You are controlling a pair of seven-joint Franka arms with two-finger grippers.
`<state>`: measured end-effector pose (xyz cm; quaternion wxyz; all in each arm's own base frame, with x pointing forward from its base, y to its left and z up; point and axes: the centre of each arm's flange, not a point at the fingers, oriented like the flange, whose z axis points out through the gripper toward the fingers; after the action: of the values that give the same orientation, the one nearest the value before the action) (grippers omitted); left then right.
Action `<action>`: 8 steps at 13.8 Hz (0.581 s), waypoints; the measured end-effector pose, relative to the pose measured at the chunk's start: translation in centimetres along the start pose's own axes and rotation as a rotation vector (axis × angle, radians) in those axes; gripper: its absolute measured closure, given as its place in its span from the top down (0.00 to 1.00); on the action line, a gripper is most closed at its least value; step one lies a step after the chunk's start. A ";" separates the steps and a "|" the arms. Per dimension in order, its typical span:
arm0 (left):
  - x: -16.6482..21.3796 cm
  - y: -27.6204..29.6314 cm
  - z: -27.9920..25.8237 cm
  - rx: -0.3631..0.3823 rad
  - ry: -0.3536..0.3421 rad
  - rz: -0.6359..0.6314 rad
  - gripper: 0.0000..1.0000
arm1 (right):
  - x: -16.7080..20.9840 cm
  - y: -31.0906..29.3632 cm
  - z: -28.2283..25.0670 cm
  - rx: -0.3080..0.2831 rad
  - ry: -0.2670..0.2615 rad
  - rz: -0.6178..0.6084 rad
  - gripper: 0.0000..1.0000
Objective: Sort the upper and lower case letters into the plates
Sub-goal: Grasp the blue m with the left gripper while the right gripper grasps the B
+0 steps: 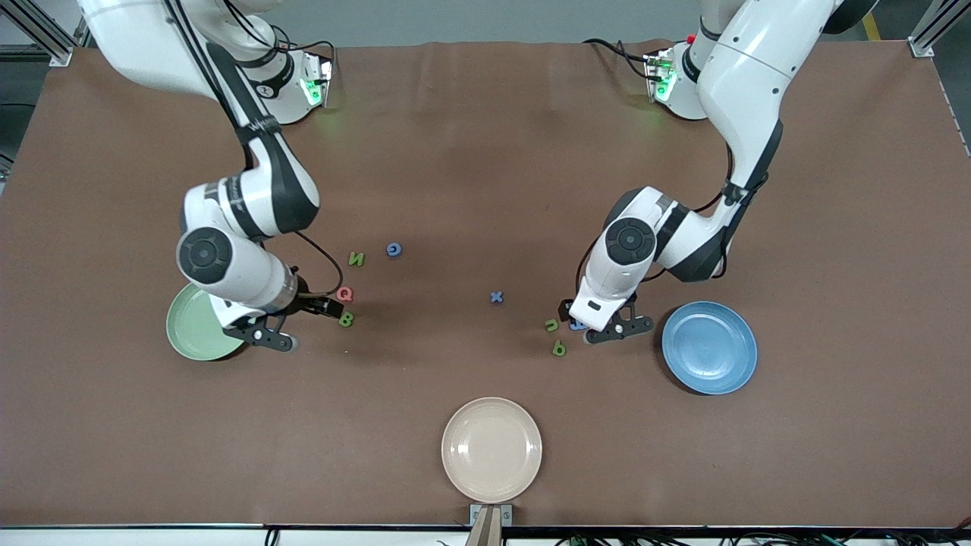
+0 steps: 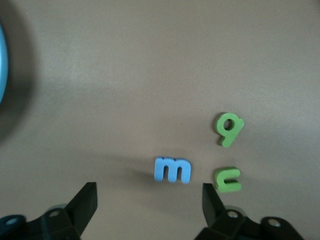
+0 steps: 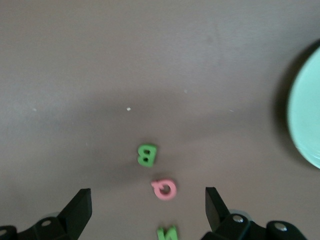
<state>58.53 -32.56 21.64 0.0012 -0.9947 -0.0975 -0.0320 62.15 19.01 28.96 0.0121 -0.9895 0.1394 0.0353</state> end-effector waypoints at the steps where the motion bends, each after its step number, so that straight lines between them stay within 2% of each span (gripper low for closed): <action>1: 0.0 0.1 0.7 -0.011 0.010 0.008 0.78 | 0.3 -0.2 1.4 0.006 0.007 0.003 1.00; 4: -0.2 0.4 2.9 -0.037 0.012 0.011 0.76 | 1.2 -0.1 5.5 0.017 0.022 0.013 0.98; 5: -0.3 0.4 3.3 -0.038 0.009 0.011 0.76 | 1.3 0.0 6.6 0.017 0.022 0.015 0.91; 6: -0.2 0.4 3.6 -0.039 0.008 0.010 0.76 | 1.3 0.1 7.6 0.015 0.017 0.017 0.91; 8: 0.0 0.6 3.6 -0.043 0.010 0.009 0.75 | 1.3 0.2 8.7 0.009 0.005 0.018 0.81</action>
<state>58.83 -33.11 18.05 -0.0194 -0.9948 -0.0923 -0.0391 62.74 18.81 20.14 0.0156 -0.9883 0.1484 0.0321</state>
